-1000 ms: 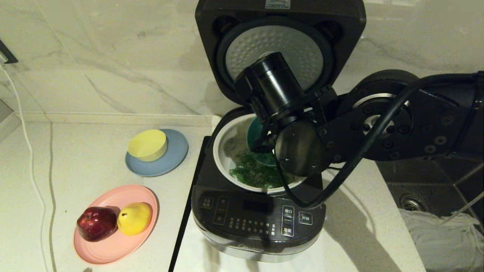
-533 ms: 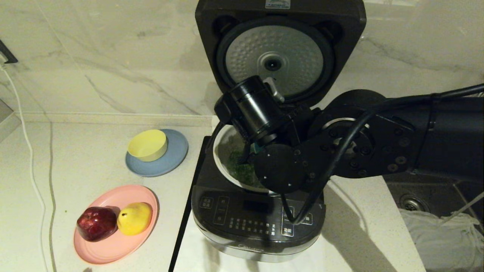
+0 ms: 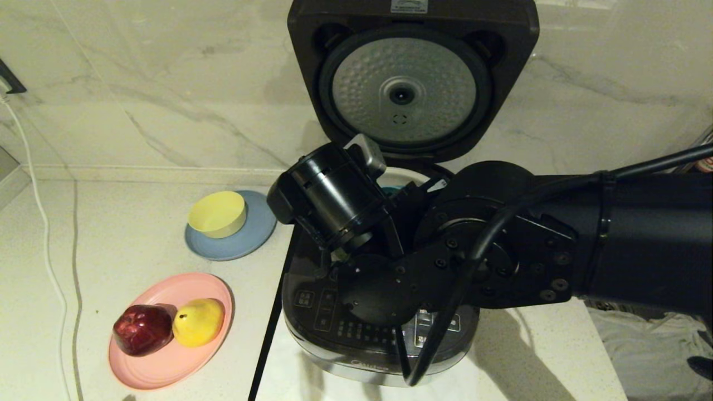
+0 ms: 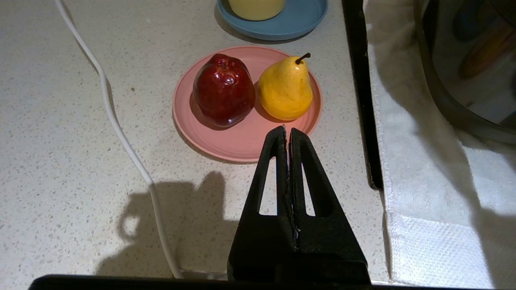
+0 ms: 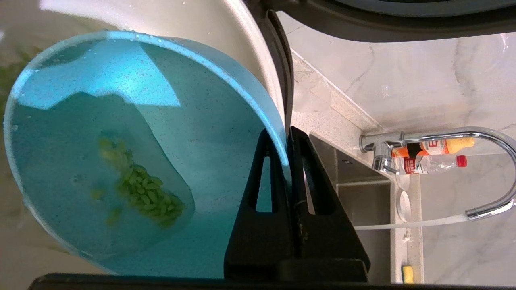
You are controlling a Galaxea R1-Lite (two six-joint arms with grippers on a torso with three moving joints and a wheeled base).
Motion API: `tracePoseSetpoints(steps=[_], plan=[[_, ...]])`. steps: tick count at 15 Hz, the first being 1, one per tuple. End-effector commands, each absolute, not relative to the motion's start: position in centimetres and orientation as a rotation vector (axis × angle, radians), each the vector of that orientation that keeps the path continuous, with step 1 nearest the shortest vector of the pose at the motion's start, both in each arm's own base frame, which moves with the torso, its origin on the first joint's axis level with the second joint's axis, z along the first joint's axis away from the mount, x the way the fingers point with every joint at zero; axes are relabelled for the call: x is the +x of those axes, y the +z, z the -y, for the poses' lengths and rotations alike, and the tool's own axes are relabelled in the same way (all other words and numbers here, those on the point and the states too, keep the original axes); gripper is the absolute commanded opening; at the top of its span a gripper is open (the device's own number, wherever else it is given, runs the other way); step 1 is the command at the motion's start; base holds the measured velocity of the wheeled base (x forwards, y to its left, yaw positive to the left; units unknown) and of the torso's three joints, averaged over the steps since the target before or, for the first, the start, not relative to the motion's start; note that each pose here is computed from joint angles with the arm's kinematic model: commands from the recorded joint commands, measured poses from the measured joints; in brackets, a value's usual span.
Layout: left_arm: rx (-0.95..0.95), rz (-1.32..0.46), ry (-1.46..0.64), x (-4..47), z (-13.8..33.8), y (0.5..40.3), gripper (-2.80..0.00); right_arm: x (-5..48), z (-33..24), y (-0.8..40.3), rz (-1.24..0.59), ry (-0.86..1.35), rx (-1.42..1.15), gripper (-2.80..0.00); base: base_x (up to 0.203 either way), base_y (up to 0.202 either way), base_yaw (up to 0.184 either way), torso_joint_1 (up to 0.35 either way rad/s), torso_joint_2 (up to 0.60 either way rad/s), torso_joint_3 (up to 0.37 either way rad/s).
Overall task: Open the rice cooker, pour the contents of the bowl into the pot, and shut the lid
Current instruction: Pour the water from the bowl into the rice cooker
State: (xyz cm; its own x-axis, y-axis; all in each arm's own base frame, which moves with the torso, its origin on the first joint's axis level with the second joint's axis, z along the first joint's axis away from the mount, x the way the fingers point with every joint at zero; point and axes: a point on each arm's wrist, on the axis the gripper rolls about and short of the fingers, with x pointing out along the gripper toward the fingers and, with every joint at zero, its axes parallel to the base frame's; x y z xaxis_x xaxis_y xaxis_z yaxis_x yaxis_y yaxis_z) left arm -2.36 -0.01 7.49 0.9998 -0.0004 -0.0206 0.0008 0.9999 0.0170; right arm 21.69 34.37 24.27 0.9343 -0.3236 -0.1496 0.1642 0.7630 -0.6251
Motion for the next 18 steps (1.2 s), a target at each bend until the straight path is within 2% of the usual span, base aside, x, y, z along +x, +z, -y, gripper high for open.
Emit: tracePoseSetpoints(steps=[1,10,18], plan=[[0.017,-0.02,0.0,-2.4,0.0,7.5,-2.8,21.8,-34.7,23.5,-0.262,-0.273,-0.676,-2.8,0.0,0.0,0.0,0.0,0.0,0.0],[0.017,-0.02,0.0,-2.4,0.0,7.5,-2.8,22.0,-34.7,23.6,-0.257,-0.278,-0.657,-2.8,0.0,0.0,0.0,0.0,0.0,0.0],[0.017,-0.019,0.0,-2.4,0.0,7.5,-2.8,23.3,-35.1,26.6,-0.116,-0.142,-0.215,-2.8,0.0,0.0,0.0,0.0,0.0,0.0]])
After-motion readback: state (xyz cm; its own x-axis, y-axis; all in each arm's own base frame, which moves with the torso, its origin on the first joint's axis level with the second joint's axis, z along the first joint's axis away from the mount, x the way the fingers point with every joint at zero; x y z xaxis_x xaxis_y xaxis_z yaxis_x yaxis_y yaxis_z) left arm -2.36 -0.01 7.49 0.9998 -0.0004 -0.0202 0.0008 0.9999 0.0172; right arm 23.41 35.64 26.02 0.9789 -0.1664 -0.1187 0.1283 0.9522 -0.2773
